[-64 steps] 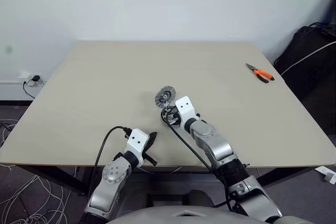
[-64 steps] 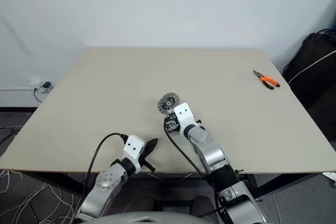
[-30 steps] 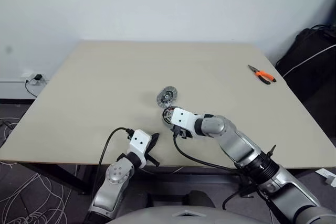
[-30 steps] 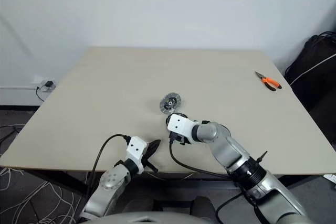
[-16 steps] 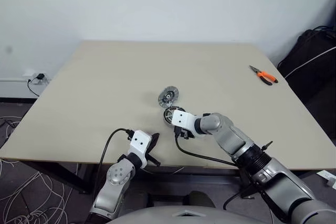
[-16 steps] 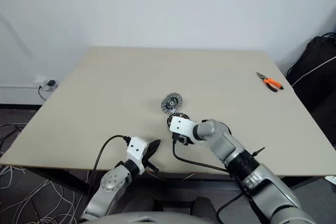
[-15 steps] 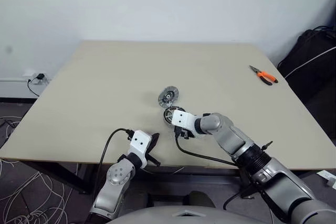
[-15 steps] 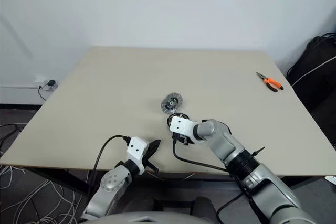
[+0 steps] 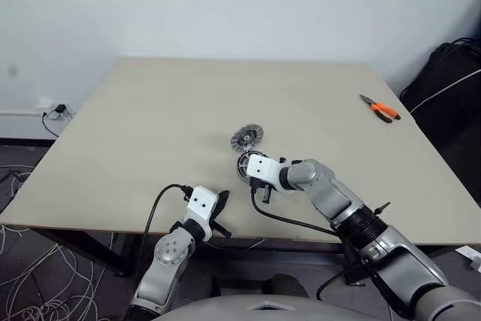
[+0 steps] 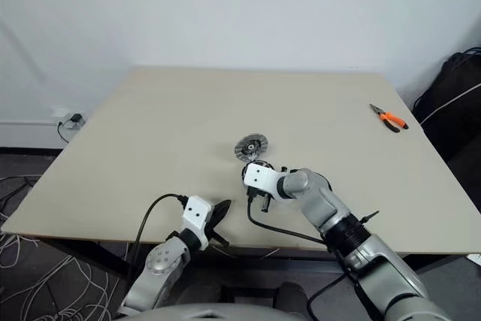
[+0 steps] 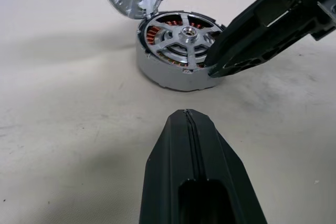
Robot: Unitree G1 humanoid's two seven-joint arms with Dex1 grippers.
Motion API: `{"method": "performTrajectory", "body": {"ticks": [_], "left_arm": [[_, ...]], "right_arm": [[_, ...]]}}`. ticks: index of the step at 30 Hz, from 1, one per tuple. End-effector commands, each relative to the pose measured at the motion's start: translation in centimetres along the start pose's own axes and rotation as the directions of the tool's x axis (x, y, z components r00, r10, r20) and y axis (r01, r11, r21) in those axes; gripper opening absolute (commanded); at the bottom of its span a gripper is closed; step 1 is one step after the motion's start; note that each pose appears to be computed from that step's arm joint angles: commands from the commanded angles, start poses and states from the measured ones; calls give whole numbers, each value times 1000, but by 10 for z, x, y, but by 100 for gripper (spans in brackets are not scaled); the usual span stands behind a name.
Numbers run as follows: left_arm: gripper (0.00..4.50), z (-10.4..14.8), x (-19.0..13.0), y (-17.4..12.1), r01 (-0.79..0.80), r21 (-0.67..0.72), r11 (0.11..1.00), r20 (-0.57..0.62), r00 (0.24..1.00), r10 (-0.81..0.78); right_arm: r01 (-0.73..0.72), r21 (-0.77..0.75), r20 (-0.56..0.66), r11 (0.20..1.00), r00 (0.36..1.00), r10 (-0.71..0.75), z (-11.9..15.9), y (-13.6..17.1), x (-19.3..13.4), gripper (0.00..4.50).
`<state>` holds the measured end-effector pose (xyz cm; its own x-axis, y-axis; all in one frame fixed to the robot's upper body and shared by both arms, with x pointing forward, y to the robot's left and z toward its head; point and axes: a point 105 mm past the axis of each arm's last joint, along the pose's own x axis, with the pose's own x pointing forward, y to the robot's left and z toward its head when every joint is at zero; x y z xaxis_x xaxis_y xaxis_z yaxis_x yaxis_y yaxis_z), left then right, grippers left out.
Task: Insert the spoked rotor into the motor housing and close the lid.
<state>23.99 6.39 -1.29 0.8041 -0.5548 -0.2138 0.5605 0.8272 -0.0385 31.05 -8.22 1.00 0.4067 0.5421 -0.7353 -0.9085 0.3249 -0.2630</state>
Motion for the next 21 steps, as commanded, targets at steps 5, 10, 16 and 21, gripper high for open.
{"method": "performTrajectory", "body": {"ticks": [5, 10, 16, 21], "left_arm": [[0, 14, 0, -1, -5, -3, 1000, 56, 998, 5], [0, 13, -1, -3, -3, -9, 1000, 51, 999, 3], [0, 14, 2, -4, 19, 2, 1000, 47, 999, -19], [0, 15, 1, -2, 20, 10, 1000, 46, 999, -20]], "right_arm": [[24, 231, 105, 973, 993, -50, 14, 6, -49, 0], [65, 488, 108, 871, 985, -134, 19, 24, -50, 0], [41, 692, 102, 720, 983, -154, 40, 36, -27, 0], [37, 717, 89, 696, 985, -145, 43, 36, -15, 73]]}}
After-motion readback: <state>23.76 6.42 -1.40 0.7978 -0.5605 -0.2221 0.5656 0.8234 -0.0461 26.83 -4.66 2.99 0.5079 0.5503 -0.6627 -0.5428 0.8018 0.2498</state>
